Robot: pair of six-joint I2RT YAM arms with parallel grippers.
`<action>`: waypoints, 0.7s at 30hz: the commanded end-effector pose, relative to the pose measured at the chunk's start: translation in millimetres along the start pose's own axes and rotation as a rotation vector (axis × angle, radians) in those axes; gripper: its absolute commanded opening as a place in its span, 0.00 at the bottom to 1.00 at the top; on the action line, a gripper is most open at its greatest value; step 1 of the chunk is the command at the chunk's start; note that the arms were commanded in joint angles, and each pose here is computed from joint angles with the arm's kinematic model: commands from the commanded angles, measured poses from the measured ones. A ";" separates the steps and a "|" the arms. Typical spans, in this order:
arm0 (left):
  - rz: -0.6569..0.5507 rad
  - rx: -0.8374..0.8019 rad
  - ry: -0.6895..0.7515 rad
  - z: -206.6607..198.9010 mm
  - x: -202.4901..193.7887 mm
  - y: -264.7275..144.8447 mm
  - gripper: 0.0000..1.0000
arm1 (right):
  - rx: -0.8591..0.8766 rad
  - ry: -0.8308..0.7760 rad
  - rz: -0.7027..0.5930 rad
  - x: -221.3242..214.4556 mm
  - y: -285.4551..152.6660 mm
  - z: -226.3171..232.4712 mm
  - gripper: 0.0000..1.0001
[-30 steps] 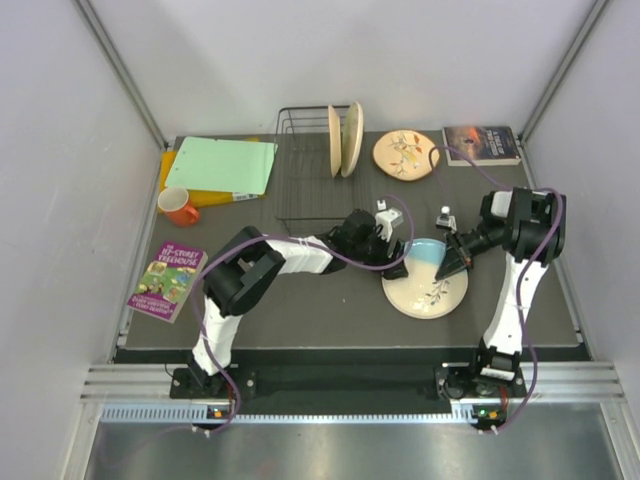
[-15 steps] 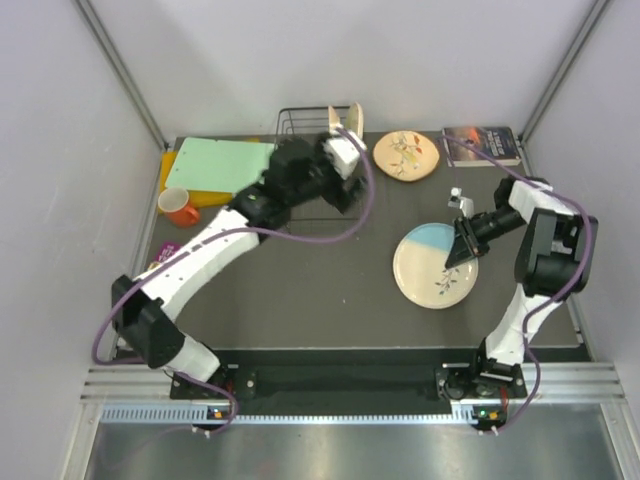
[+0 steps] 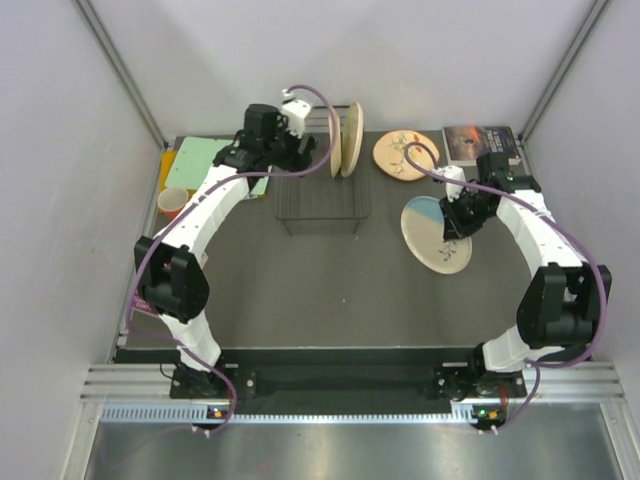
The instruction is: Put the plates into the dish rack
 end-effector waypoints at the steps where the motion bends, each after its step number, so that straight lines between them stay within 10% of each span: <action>1: -0.007 0.198 -0.202 62.9 -16.6 -18.6 0.86 | -0.192 -0.072 -0.150 38.8 -14.4 -14.9 0.00; 9: 0.068 0.205 -0.266 82.2 -54.2 2.9 0.77 | -0.171 -0.101 -0.176 57.1 -20.0 1.7 0.00; 12: 0.080 0.214 -0.344 97.9 -73.3 17.1 0.56 | -0.176 -0.125 -0.277 88.3 -48.9 7.6 0.00; 15: 0.072 0.227 -0.412 115.5 -85.5 32.6 0.03 | -0.186 -0.160 -0.351 114.2 -72.8 12.5 0.00; 21: 0.083 0.220 -0.402 129.2 -99.5 58.8 0.00 | -0.273 -0.148 -0.499 161.1 -108.3 23.8 0.00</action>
Point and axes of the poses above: each gripper's point midway between its finger pads, its own y axis out along the fingers, its own z axis along the line the jaws close on, x = y × z, the point moved 7 cm from there along -y, back along the fingers, and after that the axes turned 12 degrees about y, right-handed, at the moved point
